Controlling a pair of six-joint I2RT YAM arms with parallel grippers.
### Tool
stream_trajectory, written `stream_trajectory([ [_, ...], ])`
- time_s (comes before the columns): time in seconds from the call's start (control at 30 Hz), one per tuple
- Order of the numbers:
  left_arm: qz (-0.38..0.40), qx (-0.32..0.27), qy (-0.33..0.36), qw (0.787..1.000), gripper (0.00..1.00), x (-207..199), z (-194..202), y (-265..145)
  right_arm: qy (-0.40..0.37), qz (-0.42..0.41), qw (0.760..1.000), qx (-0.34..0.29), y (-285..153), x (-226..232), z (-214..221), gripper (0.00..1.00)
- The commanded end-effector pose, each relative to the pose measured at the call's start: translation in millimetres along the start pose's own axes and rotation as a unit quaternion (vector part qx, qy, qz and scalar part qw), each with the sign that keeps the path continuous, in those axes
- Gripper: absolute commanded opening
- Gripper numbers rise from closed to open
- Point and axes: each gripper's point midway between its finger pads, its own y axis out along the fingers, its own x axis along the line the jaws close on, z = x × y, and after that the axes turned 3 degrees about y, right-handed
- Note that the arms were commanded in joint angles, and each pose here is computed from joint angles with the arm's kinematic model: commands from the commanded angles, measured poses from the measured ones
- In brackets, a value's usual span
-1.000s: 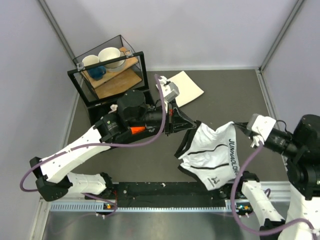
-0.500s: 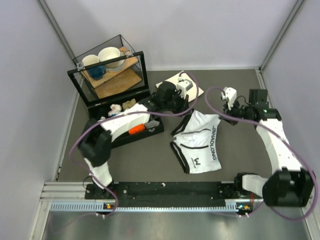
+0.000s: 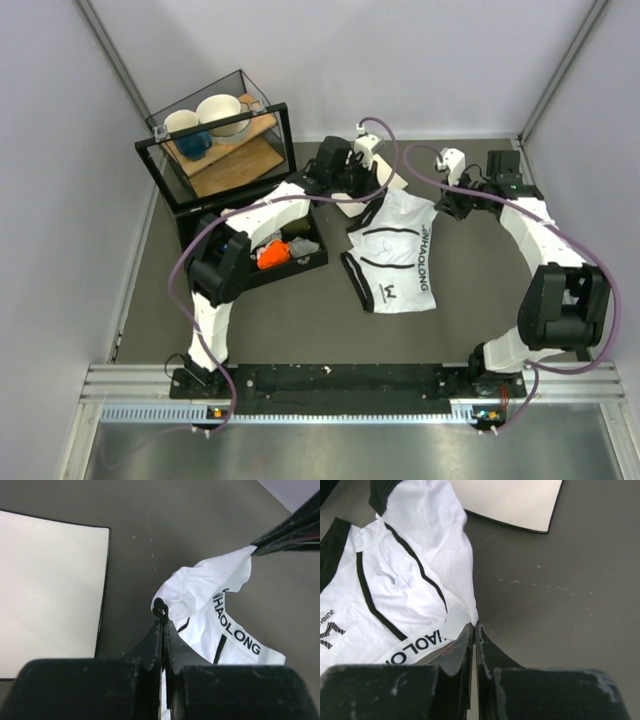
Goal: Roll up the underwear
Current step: Fold the underwear at the center of the board.
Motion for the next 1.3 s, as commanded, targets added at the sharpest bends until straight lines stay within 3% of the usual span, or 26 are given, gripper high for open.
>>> stream_trajectory([
  [0.0,0.05,-0.022,0.046,0.997,0.0,-26,-14,-21,-0.037,-0.007,0.999,-0.039,-13,14,-13,0.0],
  [0.6,0.121,0.028,0.032,0.992,0.0,-81,54,-67,-0.051,-0.08,0.995,-0.016,-32,87,38,0.0],
  [1.27,0.15,0.114,-0.011,0.982,0.0,-109,131,-70,-0.053,-0.139,0.987,0.054,-31,123,101,0.0],
])
